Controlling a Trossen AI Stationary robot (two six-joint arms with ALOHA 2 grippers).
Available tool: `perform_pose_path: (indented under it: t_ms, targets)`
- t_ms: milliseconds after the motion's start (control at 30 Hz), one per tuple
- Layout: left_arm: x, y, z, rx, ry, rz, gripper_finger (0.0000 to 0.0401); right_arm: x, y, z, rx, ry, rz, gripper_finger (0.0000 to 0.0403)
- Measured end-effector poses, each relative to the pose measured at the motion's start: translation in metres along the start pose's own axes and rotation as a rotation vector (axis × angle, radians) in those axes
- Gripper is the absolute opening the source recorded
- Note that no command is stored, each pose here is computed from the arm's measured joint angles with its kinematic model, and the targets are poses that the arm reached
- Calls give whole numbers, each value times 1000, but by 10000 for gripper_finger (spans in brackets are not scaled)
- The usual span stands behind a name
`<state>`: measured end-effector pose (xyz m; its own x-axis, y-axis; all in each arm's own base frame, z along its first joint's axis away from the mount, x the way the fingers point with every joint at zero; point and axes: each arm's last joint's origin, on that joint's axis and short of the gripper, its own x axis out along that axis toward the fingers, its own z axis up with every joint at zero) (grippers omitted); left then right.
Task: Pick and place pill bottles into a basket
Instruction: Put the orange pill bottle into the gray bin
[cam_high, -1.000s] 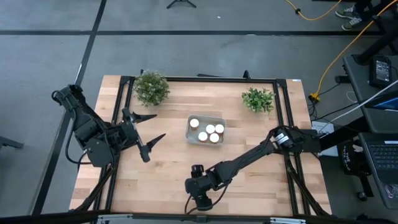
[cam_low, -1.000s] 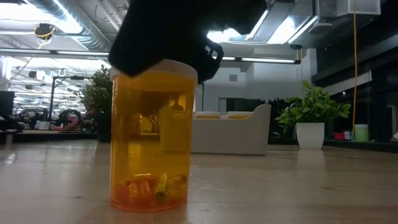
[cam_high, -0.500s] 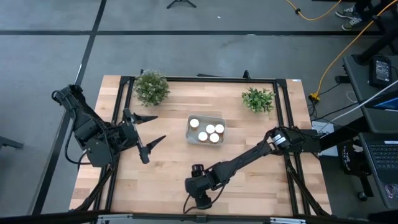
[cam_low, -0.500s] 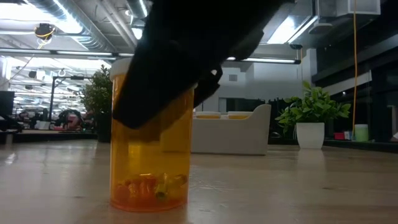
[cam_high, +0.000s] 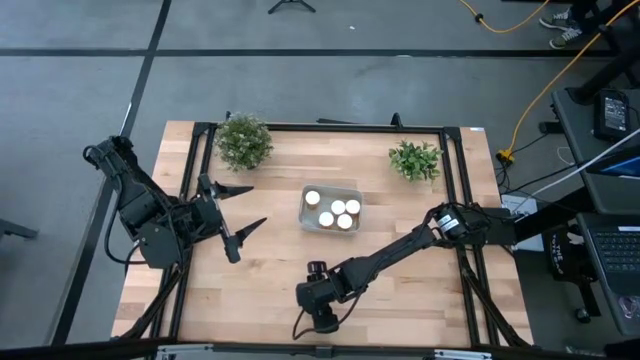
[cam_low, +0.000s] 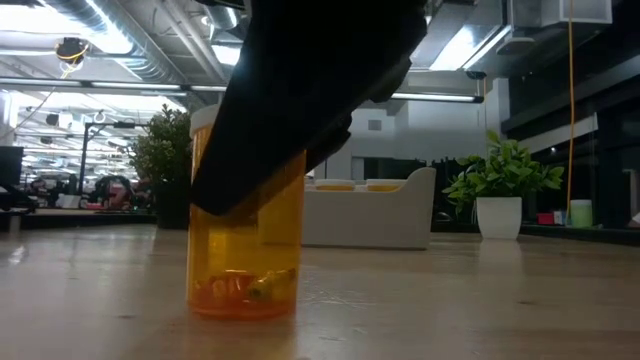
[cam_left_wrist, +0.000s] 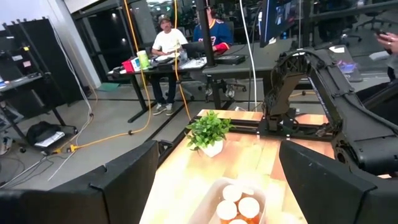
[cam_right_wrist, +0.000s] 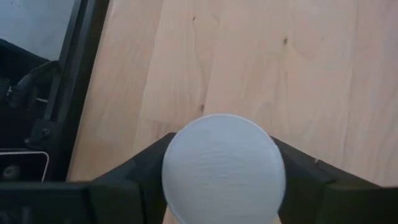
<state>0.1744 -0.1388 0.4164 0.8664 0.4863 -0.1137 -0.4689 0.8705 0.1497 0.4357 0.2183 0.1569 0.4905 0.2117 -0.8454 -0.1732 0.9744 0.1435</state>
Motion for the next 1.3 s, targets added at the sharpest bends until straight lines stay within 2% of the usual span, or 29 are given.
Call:
perform_pose_path:
  t_ms: [200,400,533,733,900,1033,1200,1300]
  targets:
    - [0,0,0,0,0,0,331,0,0,0,-13,0,0,190]
    - [0,0,0,-3,-1,2,331,-7,2,7,-60,0,-3,195]
    - [0,0,0,-3,-2,6,331,-26,4,21,-141,17,-50,193]
    - [0,1,1,-11,-11,34,331,-73,-4,50,-243,60,-136,194]
    - [0,2,3,-37,-30,81,331,-116,-22,71,-291,77,-185,194]
    - [0,3,4,-26,-44,144,331,-138,-47,80,-300,56,-212,192]
    - [-2,7,5,25,-66,266,331,-152,-88,84,-276,81,-255,195]
    - [-3,10,6,68,-61,276,331,-154,-112,87,-255,83,-275,196]
